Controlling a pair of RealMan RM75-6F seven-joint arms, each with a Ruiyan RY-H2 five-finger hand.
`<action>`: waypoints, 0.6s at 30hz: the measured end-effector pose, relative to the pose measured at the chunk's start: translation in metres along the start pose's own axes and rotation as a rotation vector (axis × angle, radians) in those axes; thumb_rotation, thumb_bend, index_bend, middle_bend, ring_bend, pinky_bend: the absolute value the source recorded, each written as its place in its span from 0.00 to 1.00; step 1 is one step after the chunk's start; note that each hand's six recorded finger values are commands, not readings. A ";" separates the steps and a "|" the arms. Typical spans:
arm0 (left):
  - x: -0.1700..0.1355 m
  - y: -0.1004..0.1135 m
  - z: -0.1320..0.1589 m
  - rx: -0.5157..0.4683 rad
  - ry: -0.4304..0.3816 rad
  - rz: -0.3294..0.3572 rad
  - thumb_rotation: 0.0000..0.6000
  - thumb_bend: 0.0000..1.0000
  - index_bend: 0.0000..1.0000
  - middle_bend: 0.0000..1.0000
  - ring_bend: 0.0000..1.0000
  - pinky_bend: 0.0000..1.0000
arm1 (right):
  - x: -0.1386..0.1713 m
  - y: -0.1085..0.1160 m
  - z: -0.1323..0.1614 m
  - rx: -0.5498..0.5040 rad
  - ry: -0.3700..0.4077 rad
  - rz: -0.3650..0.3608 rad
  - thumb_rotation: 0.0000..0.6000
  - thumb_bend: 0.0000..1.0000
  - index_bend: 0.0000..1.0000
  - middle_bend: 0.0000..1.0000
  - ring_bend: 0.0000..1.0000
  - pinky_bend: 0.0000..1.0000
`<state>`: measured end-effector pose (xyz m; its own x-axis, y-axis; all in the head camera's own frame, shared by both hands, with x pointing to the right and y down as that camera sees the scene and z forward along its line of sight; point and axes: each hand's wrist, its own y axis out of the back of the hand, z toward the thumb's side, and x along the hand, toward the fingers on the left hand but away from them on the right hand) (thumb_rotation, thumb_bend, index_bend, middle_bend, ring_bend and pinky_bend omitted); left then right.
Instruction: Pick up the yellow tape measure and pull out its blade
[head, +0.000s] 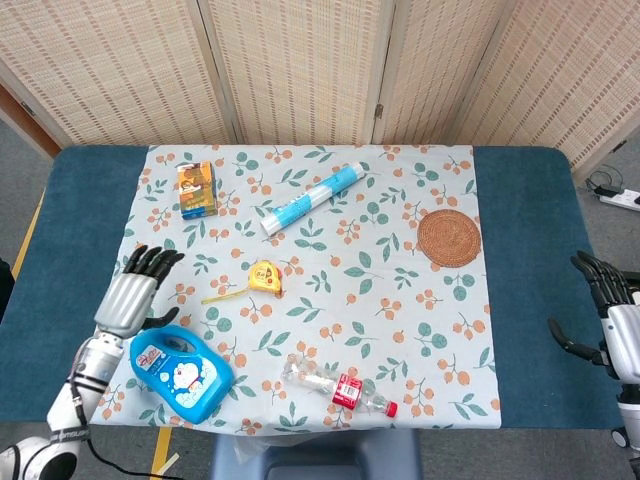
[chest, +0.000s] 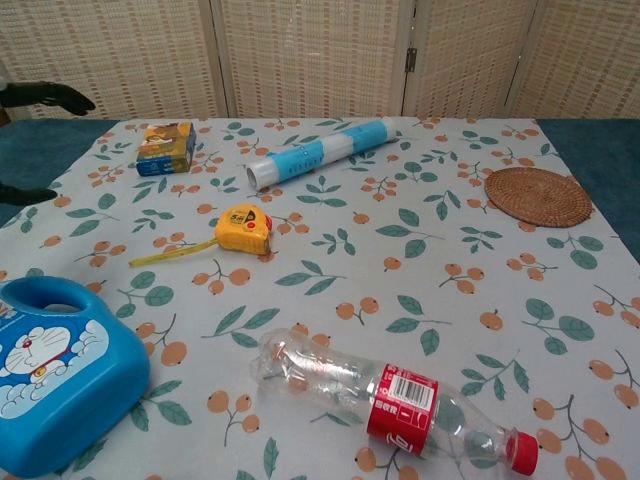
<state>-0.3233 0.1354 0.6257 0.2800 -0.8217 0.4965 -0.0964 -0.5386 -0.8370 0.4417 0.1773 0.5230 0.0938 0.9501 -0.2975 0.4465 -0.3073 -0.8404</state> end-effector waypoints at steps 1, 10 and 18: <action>0.012 -0.005 0.008 0.006 -0.019 -0.022 1.00 0.31 0.11 0.12 0.08 0.00 | 0.000 0.001 0.000 0.000 -0.001 -0.001 1.00 0.39 0.11 0.08 0.04 0.00; 0.076 -0.046 0.051 0.094 -0.072 -0.151 1.00 0.29 0.03 0.06 0.05 0.00 | 0.002 0.002 -0.004 -0.003 -0.015 -0.004 1.00 0.39 0.11 0.08 0.04 0.00; 0.106 -0.072 0.073 0.109 -0.058 -0.215 1.00 0.29 0.10 0.07 0.06 0.00 | 0.001 0.002 -0.003 -0.002 -0.013 -0.004 1.00 0.39 0.11 0.08 0.04 0.00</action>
<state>-0.2169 0.1011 0.7216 0.3377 -0.6768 0.6542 0.0736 -0.6739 -0.7352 0.4453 0.1780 0.5223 0.0804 0.9504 -0.3004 0.4483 -0.3036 -0.8407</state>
